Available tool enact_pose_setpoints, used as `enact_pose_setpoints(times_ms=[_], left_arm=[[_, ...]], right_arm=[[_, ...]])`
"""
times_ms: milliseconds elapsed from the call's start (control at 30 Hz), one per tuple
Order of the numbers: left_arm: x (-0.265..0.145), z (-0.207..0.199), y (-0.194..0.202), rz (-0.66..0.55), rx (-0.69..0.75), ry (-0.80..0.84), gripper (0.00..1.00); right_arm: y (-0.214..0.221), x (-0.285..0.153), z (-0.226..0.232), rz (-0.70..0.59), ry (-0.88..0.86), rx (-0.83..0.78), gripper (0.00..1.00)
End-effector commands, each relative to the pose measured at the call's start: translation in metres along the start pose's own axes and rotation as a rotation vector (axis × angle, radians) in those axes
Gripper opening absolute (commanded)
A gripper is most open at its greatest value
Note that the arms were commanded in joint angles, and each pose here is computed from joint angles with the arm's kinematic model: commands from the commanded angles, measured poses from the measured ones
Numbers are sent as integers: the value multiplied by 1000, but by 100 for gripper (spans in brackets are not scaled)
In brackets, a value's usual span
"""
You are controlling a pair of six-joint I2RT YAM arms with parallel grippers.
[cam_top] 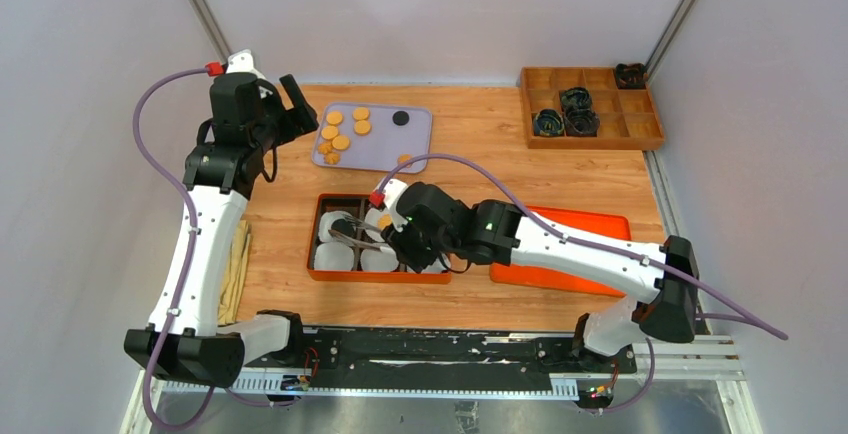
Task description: Pack the cookies
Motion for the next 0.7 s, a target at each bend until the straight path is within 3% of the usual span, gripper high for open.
enact_pose_setpoints(times_ms=[0, 667], left_arm=[[-9, 1, 2, -2, -1, 2, 89], [-8, 5, 6, 4, 9, -12, 89]], right_arm=[[11, 3, 21, 39, -43, 1, 0], [8, 44, 41, 112, -99, -36, 0]])
Point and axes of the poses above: each gripper's point midway between its finger pads, its own x axis out along the fingers, its own z axis along the line the jaws close on, y = z × x, the point moved 3 cm from there along -x, back along the fingers, and after that the axes turned 1 degree about x, right-handed, at the moved point
